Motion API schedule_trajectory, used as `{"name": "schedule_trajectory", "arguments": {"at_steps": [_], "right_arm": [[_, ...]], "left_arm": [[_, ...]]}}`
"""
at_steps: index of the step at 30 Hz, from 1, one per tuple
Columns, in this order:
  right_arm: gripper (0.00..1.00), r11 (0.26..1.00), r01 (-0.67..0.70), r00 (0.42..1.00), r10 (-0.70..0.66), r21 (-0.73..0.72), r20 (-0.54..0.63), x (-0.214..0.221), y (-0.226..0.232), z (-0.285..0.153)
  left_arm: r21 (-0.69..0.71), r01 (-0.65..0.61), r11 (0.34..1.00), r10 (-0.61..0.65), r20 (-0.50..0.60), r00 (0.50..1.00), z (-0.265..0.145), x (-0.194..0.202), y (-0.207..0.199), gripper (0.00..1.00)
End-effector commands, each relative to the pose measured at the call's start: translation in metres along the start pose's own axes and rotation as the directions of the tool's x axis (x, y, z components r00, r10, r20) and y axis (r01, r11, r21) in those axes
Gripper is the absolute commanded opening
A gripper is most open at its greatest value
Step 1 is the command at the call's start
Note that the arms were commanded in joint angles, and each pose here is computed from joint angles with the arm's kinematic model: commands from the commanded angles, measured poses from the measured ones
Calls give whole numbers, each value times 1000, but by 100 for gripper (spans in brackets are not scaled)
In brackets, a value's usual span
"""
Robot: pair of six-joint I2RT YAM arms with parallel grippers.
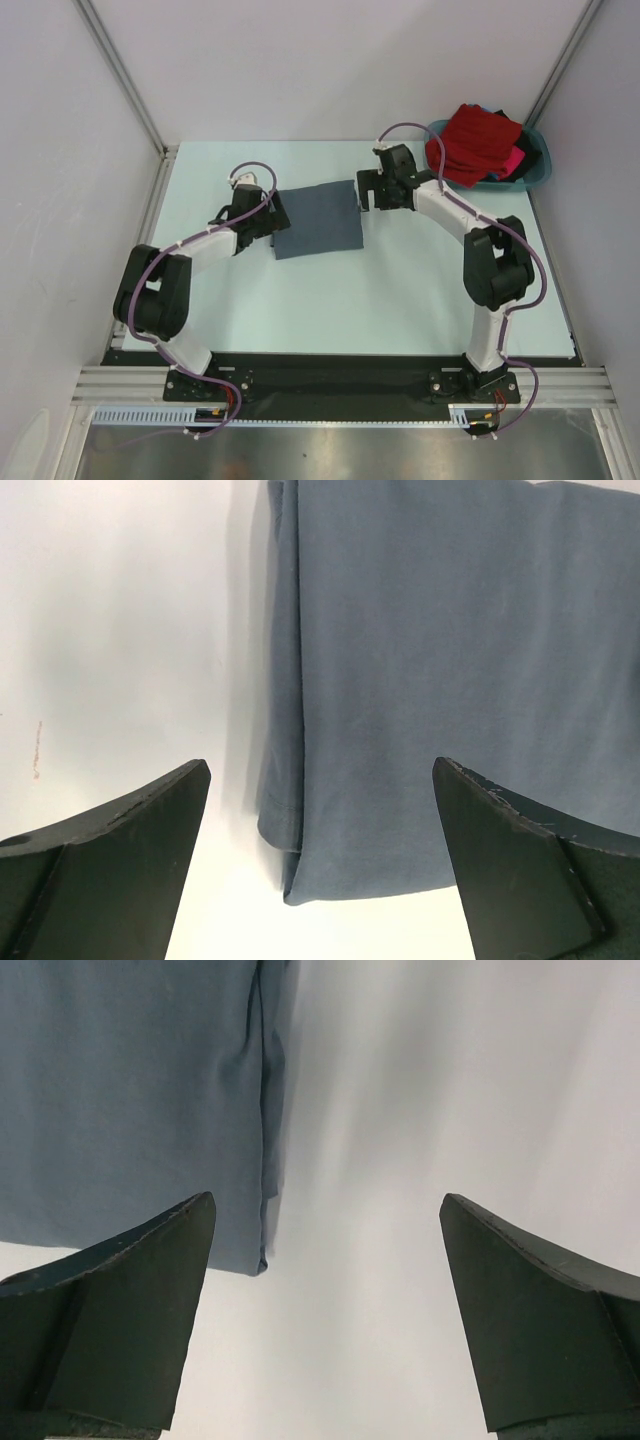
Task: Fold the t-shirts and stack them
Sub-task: Fold the tshirt, then neatly place the folded tshirt to the corner
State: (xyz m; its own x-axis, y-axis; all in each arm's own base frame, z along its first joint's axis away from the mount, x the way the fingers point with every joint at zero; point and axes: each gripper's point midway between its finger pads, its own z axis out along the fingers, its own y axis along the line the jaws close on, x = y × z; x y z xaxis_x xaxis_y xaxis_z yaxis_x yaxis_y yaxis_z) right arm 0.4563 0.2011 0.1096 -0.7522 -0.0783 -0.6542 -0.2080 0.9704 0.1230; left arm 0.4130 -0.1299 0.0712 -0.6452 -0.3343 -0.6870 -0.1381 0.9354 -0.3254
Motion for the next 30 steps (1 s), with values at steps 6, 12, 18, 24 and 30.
{"name": "schedule_trajectory", "arguments": {"at_steps": [6,12,18,24,30], "right_arm": [[100,1000,-8,999,7,26,51,-13,-9,-25],[100,1000,-16,1000,16,6,21,-7,-13,-23],[100,999,-33,999,33,7,-11,1,-20,-18],[100,999,-45,999,45,15,-17,3,-26,-16],[100,999,-54,998,54,-9,-36,7,-26,-13]], "left_arm": [[23,-5,1000,4,50,999,-1,-27,3,100],[96,53,994,-53,-4,999,21,-14,3,100],[223,89,971,-79,-54,995,41,-1,-18,100],[269,110,957,-86,-98,991,57,12,-25,100],[281,150,948,-118,-128,985,56,22,-27,100]]}}
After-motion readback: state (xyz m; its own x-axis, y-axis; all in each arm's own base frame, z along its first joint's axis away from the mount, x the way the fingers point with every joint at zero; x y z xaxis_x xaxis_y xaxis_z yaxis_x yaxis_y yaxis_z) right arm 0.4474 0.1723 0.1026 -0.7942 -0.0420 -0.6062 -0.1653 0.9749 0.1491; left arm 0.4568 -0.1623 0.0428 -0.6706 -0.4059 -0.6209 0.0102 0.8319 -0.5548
